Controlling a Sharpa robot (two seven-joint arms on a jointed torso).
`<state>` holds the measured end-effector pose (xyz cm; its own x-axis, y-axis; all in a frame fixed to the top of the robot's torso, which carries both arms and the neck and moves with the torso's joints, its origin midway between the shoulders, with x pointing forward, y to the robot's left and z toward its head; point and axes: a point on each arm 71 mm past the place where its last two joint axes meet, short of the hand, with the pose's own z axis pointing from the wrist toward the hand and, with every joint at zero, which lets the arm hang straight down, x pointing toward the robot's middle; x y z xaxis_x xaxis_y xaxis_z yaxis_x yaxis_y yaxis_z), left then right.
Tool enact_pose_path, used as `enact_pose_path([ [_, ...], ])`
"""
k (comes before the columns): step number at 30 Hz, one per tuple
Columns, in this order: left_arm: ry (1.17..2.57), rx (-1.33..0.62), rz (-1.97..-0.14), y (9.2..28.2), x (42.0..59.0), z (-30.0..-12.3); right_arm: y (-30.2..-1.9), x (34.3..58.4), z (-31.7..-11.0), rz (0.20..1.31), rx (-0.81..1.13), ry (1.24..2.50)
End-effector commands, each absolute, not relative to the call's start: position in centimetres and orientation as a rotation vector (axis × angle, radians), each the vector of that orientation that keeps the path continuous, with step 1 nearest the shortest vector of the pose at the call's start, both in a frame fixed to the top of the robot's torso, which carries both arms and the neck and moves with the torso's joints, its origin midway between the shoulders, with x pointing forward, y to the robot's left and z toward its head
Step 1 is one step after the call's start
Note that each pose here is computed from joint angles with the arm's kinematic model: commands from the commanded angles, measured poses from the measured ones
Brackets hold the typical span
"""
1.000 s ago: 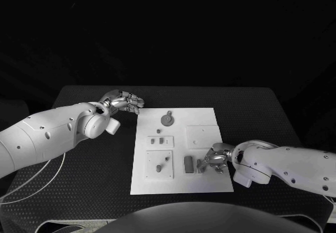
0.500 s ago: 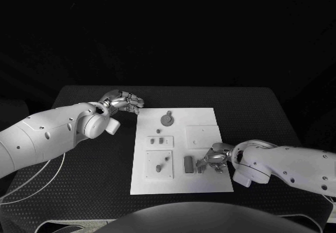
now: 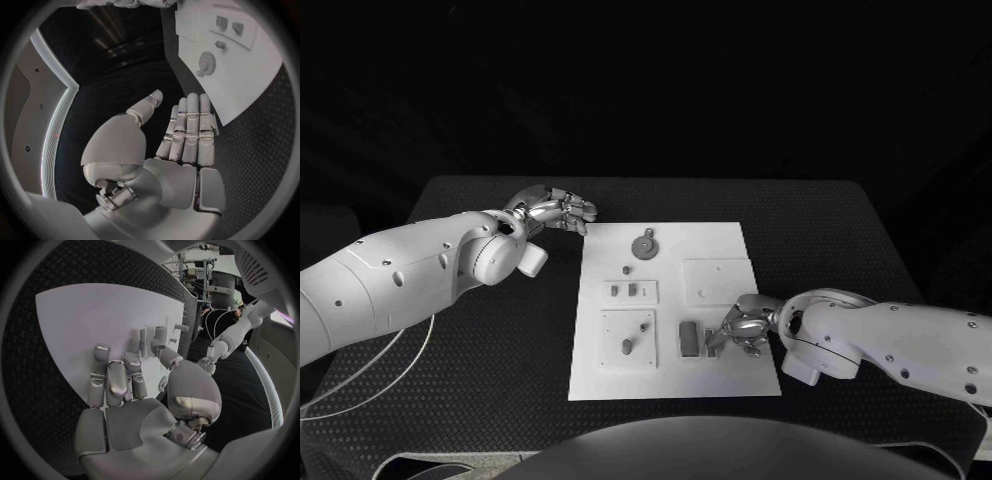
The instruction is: Assemble the parts on the task board
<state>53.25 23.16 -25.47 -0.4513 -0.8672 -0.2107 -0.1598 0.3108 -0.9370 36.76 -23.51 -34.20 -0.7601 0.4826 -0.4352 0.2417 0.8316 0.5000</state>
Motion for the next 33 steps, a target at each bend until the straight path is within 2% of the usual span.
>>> enact_pose_path([
  [1, 1.818, -0.916, -1.200, 23.0, 53.3, -25.4, -23.5, 36.9, -34.0, 0.626, 0.471, 2.417],
  [11, 1.791, -0.944, -1.200, 23.1, 53.6, -25.4, -25.7, 42.1, -29.8, 0.729, 0.475, 2.213],
  [17, 1.740, -1.003, -1.215, 23.5, 54.3, -25.4, -28.0, 47.8, -26.2, 0.890, 0.522, 1.970],
  [21, 1.706, -1.023, -1.205, 24.1, 54.8, -25.4, -28.9, 51.2, -25.2, 0.959, 0.601, 1.855],
  [28, 1.670, -1.056, -1.206, 24.8, 55.8, -25.3, -28.6, 55.6, -24.8, 1.046, 0.749, 1.739],
  [33, 1.671, -1.060, -1.249, 25.0, 56.3, -25.4, -28.1, 56.8, -25.7, 1.093, 0.820, 1.674],
])
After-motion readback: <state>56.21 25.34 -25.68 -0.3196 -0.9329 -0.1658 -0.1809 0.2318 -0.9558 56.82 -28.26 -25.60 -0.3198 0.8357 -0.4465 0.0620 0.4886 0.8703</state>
